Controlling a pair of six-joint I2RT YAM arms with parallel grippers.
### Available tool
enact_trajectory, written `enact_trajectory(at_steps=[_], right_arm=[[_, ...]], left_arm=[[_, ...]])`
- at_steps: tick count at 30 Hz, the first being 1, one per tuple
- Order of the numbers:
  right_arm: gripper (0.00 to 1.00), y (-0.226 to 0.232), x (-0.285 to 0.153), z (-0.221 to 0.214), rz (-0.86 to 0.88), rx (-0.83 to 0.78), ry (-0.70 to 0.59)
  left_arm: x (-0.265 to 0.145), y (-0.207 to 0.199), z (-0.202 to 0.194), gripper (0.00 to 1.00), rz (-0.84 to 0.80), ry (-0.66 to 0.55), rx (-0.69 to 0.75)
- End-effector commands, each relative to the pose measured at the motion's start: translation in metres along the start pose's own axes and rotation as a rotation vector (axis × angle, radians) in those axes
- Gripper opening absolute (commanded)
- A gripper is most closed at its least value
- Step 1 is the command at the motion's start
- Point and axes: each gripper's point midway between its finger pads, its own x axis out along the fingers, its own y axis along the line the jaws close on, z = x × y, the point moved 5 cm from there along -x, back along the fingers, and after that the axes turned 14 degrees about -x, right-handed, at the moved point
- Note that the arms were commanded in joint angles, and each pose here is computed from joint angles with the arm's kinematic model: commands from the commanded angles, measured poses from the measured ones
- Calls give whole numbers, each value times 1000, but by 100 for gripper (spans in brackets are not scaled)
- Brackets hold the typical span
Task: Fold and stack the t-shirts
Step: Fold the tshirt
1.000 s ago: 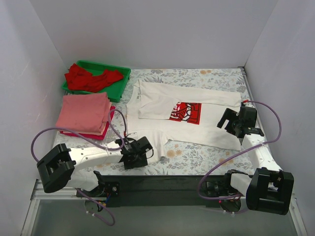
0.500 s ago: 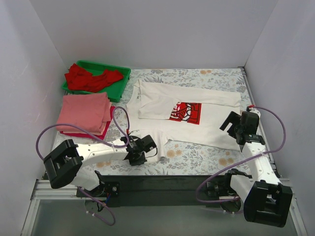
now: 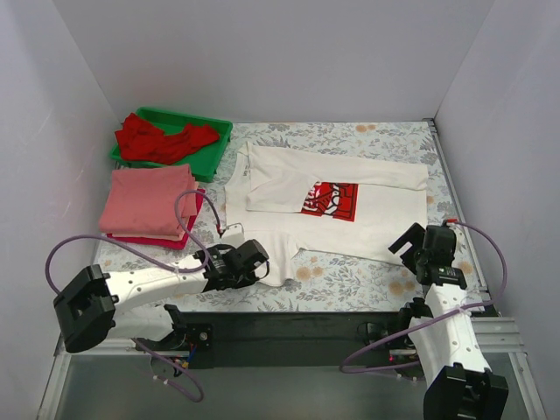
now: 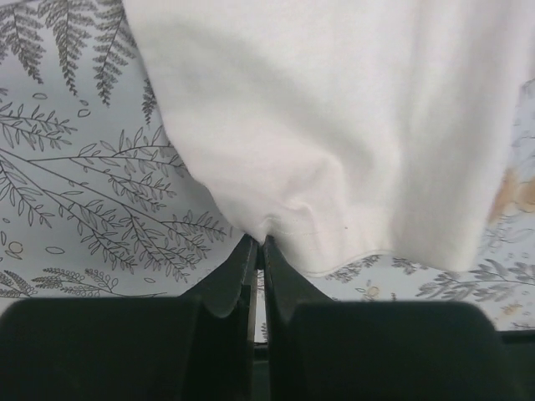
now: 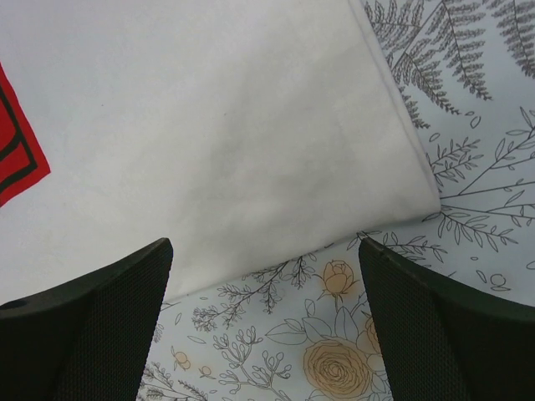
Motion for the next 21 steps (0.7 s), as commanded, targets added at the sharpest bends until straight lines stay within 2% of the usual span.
enact_trajectory(at_steps=[1,12,14,21], right_arm=[[98,-3,0,-8,-22,88,4],[93,-11,14,-25,-83,110,86],[88,-13,17,-25,-100,111,84],[53,-11,19,-22,-81,96,72]], left_arm=[[-12,-19,20,0,-130,-98,-43],[-40,-50,49,0,-286,-218,-74],[-43,-52,53,0,-296,-235,-81],[-47,-59,62,0,-311,-265,-91]])
